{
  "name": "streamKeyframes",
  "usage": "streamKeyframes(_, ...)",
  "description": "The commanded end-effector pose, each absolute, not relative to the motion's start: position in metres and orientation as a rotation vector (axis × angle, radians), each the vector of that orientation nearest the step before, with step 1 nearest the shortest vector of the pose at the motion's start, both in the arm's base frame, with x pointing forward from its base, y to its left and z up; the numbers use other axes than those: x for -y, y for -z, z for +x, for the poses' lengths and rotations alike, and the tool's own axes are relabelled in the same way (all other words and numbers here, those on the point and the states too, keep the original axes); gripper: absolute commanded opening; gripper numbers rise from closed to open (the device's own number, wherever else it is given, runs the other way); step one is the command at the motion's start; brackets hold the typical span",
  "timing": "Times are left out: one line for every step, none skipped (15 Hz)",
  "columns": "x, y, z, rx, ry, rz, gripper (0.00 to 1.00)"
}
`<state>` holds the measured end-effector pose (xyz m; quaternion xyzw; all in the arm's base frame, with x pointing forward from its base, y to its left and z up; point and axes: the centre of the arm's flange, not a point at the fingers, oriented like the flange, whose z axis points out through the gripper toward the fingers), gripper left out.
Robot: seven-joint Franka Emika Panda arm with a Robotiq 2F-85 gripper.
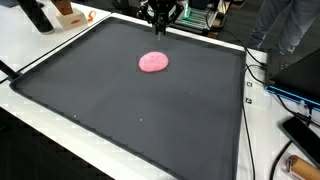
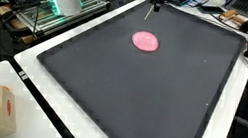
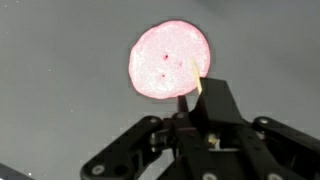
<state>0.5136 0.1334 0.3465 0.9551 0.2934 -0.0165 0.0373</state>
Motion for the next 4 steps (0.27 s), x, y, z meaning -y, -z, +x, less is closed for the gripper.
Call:
streamKeyframes(-0.1333,-0.3462,0.5133,-0.901,0.051,2.931,0.25)
streamKeyframes(-0.1333,-0.3459,0.513,-0.901,0.051,2.931,0.25)
streamKeyframes(-0.1332,-0.3458,0.5128,-0.901,0.051,2.931,0.25)
streamKeyframes(-0.1332,-0.3457,0.5128,-0.901,0.051,2.931,0.25)
